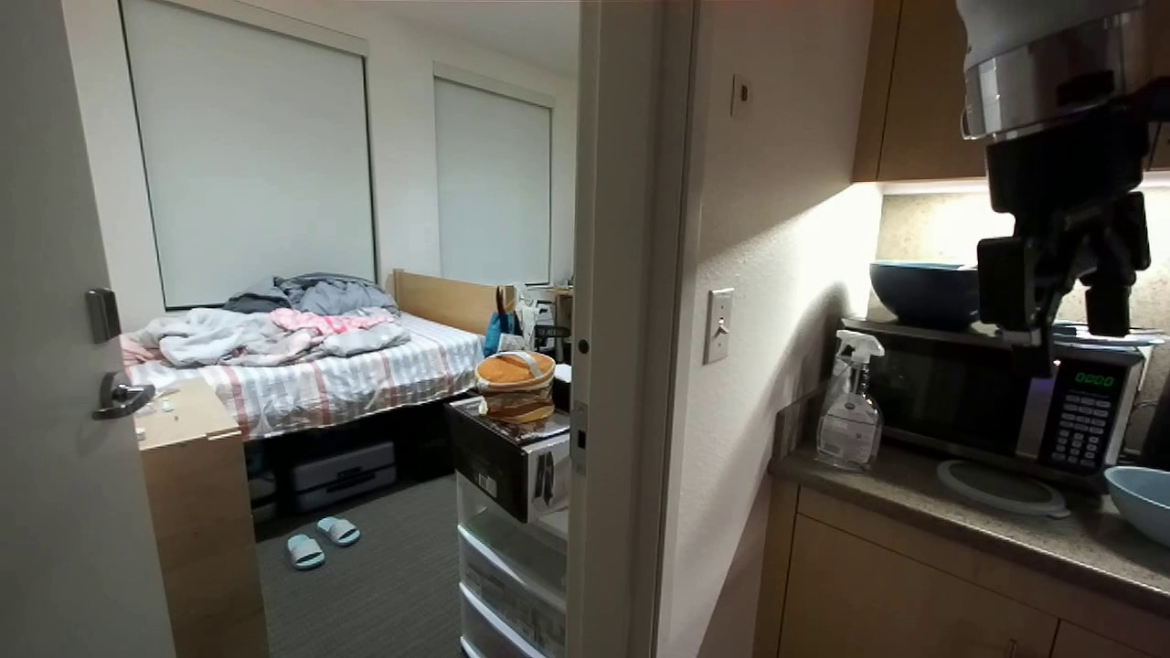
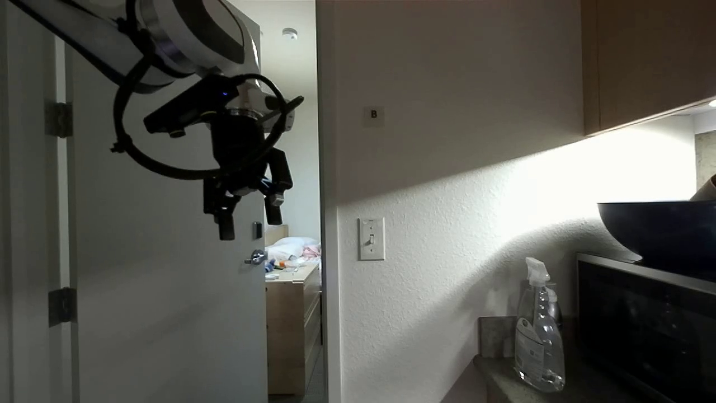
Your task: Turn on the light switch
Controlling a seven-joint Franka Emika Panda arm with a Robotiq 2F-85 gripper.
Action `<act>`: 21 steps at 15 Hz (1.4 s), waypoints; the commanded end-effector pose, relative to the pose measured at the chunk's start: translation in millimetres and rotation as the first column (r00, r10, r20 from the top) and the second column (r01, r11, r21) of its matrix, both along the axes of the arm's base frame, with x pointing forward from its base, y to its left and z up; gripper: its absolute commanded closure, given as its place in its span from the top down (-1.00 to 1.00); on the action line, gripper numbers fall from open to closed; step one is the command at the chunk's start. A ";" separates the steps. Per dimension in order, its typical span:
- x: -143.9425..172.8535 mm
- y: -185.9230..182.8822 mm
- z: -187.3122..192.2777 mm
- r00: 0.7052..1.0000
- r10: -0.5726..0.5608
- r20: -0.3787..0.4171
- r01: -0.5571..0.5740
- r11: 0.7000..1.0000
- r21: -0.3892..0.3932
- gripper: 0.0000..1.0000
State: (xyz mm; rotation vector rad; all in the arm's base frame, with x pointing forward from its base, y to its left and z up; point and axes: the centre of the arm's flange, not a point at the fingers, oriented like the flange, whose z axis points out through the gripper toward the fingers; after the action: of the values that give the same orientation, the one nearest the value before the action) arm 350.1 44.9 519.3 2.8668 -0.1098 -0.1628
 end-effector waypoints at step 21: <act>82.9 -122.4 -62.7 0.832 -0.112 0.544 0.152 0.988 -0.029 1.00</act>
State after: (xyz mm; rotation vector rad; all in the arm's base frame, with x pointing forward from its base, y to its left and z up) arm 433.0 -77.5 456.6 2.7430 -0.4142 0.6242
